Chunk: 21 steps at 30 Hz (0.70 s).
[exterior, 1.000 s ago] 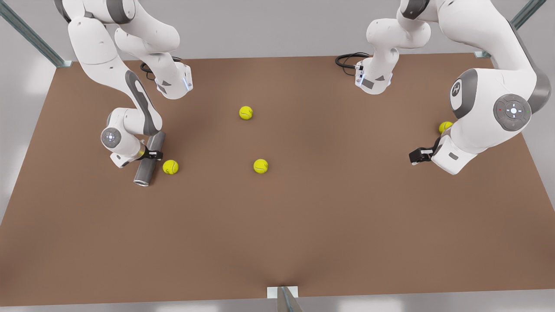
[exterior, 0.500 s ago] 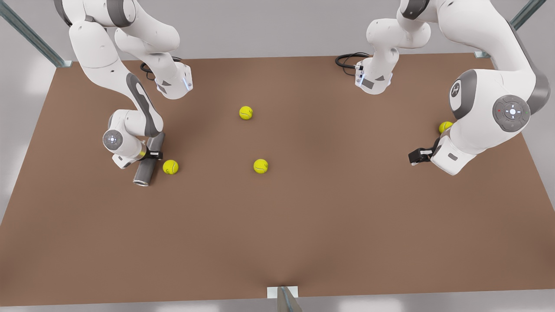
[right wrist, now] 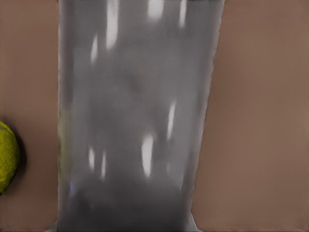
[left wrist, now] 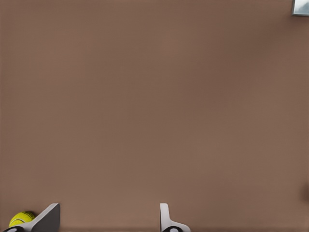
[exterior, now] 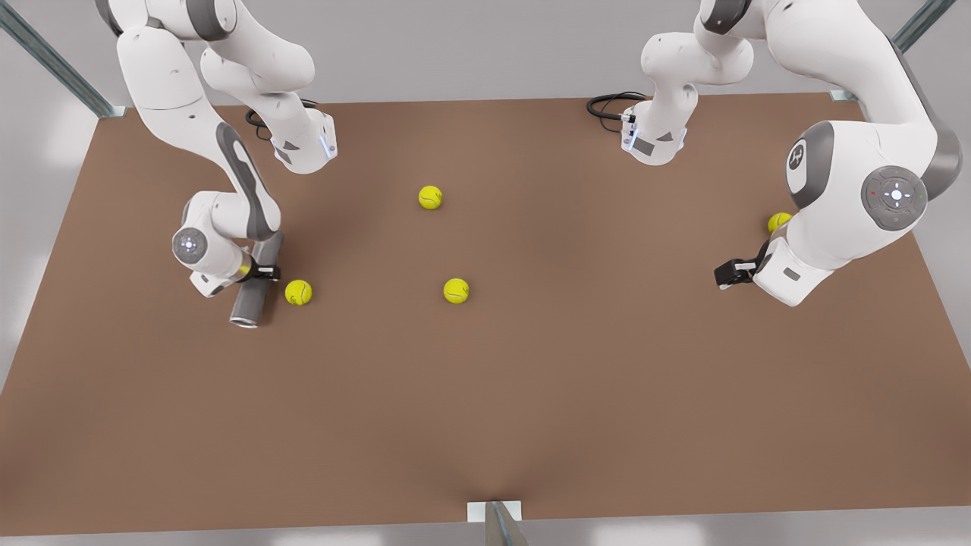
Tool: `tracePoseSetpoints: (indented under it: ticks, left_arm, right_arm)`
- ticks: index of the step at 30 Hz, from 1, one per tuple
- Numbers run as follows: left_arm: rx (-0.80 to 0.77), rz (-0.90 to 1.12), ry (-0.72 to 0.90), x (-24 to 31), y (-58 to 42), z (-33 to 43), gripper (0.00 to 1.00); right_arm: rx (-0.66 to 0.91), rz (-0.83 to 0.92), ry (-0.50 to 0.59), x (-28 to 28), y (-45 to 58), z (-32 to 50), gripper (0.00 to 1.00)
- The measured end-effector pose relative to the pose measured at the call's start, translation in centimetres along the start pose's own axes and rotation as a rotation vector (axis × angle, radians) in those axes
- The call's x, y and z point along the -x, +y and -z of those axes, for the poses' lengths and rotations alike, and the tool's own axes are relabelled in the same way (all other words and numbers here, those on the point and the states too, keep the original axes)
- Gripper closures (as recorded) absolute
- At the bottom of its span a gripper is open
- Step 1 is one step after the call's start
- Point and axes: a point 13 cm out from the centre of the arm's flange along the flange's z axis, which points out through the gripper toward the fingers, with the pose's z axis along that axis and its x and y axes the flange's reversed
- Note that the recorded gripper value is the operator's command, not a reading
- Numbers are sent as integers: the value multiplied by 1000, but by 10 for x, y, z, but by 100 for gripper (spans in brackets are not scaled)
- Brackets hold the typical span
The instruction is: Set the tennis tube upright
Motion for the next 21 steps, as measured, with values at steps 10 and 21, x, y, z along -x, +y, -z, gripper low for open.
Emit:
tracePoseSetpoints:
  ticks: [10, 21]
  left_arm:
    - [-1, 1, -4, -1, 0, 3, 0]
    - [-5, 1, -20, -3, 0, 13, 0]
  right_arm:
    - [-5, 57, -160, 71, 4, 154, 22]
    - [-20, 593, -253, 84, 310, 260, 22]
